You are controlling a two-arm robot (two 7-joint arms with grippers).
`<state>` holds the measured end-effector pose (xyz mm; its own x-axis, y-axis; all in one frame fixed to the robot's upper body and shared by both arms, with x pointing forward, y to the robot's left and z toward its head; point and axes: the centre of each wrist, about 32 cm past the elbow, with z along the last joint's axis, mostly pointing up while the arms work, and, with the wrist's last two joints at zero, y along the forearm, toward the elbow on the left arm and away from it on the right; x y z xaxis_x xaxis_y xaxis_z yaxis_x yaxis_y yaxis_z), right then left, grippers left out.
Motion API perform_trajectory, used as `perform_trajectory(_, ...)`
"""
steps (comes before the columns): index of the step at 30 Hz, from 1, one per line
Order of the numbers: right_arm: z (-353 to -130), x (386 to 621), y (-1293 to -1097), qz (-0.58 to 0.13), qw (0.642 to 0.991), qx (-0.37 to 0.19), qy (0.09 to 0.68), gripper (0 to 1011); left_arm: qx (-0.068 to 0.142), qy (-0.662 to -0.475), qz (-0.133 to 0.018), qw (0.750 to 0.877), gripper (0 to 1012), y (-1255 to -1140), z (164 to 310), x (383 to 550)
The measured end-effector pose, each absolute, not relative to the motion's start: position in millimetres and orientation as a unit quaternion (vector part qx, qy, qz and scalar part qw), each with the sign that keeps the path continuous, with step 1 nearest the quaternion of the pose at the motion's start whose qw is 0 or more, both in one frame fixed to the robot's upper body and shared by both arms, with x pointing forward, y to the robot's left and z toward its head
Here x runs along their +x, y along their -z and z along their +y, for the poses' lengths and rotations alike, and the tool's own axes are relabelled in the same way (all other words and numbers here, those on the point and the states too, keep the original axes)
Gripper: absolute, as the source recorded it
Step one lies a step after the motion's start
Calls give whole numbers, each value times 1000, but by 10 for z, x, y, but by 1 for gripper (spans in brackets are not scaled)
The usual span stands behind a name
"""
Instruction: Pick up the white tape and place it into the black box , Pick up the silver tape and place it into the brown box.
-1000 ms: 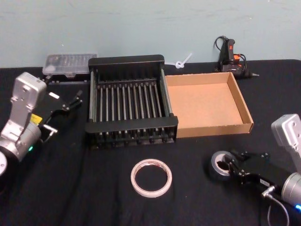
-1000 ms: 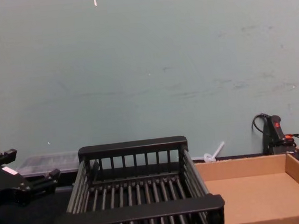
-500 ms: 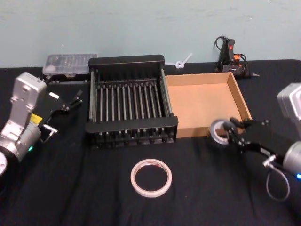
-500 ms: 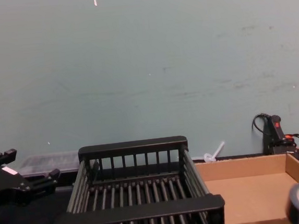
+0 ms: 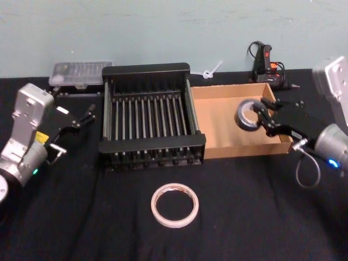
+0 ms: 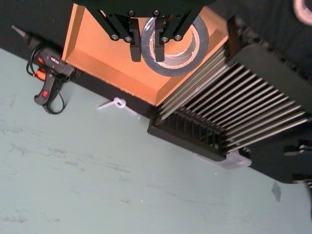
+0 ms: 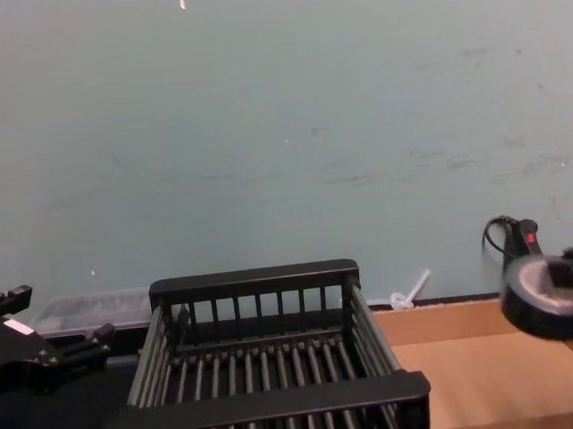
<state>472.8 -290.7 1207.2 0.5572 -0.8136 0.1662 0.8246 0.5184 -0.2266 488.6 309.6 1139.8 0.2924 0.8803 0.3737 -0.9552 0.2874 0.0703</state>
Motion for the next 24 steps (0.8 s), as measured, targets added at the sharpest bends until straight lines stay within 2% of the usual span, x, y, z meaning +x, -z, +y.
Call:
perform_trajectory(11, -2759, 5253, -12110, 5, 860, -155, 486, 172, 141, -580, -132, 791, 1001, -11398, 3097, 4886)
perform_trajectory(24, -2668, 5654, -11999, 38, 841, -180, 509, 172, 141, -580, -132, 791, 1001, -11398, 3096, 4886)
